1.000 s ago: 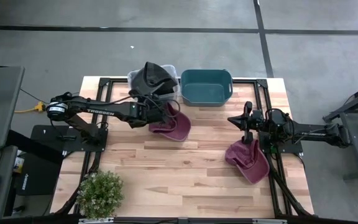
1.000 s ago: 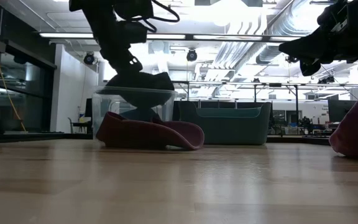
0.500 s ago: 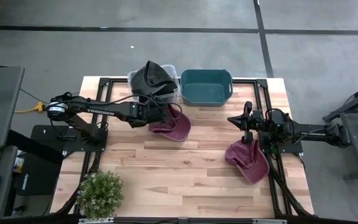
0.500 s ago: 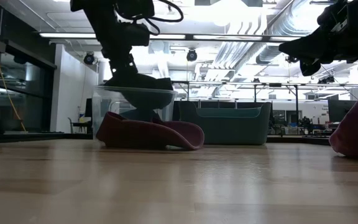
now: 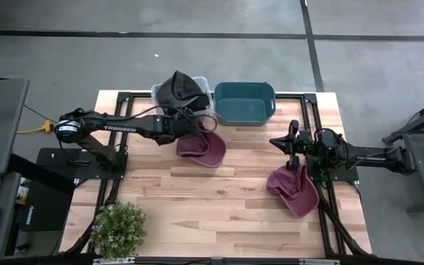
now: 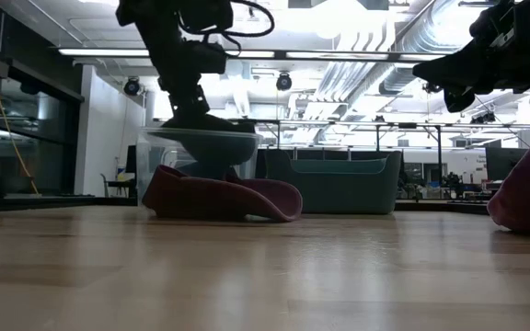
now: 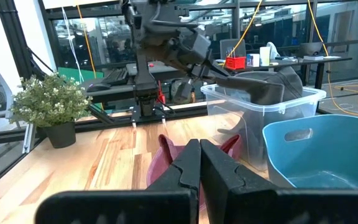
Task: Pick & Place hat
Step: Put the black cap into the transparent bin
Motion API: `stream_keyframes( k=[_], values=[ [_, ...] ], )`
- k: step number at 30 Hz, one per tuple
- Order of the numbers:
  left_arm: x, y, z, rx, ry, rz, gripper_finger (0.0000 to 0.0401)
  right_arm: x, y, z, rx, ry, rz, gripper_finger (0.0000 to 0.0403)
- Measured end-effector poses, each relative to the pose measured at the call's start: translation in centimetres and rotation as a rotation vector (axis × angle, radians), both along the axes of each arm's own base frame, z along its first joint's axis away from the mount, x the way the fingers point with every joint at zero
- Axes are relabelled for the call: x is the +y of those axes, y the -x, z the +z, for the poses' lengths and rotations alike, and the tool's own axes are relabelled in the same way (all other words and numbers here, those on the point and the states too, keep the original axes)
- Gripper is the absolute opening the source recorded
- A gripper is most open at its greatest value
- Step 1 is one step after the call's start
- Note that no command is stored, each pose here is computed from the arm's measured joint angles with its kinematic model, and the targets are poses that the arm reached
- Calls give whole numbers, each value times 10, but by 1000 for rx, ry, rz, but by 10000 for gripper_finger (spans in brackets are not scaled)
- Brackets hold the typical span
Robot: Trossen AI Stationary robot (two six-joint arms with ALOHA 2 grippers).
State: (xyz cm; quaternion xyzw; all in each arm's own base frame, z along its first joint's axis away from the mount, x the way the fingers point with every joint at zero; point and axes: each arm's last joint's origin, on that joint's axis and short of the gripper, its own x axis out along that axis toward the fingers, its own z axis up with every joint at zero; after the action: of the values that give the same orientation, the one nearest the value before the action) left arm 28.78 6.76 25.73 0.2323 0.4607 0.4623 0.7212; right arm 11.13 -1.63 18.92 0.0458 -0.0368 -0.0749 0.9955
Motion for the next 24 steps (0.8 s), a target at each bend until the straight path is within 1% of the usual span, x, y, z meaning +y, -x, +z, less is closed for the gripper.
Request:
stream_keyframes(
  k=[4, 9, 17, 20, 24],
  values=[
    [11, 2, 0, -4, 19, 27, 0, 0, 0, 0, 0, 0, 0, 1],
    [15, 3, -2, -30, 93, 10, 0, 0, 0, 0, -1, 0, 0, 1],
    [14, 2, -2, -35, 96, 5, 4, 0, 0, 0, 0, 0, 0, 1],
    [14, 2, -2, -42, 96, 10, 25, 0, 0, 0, 0, 0, 0, 1],
    [14, 3, -1, -66, 83, 33, 77, 0, 0, 0, 0, 0, 0, 1]
  ],
)
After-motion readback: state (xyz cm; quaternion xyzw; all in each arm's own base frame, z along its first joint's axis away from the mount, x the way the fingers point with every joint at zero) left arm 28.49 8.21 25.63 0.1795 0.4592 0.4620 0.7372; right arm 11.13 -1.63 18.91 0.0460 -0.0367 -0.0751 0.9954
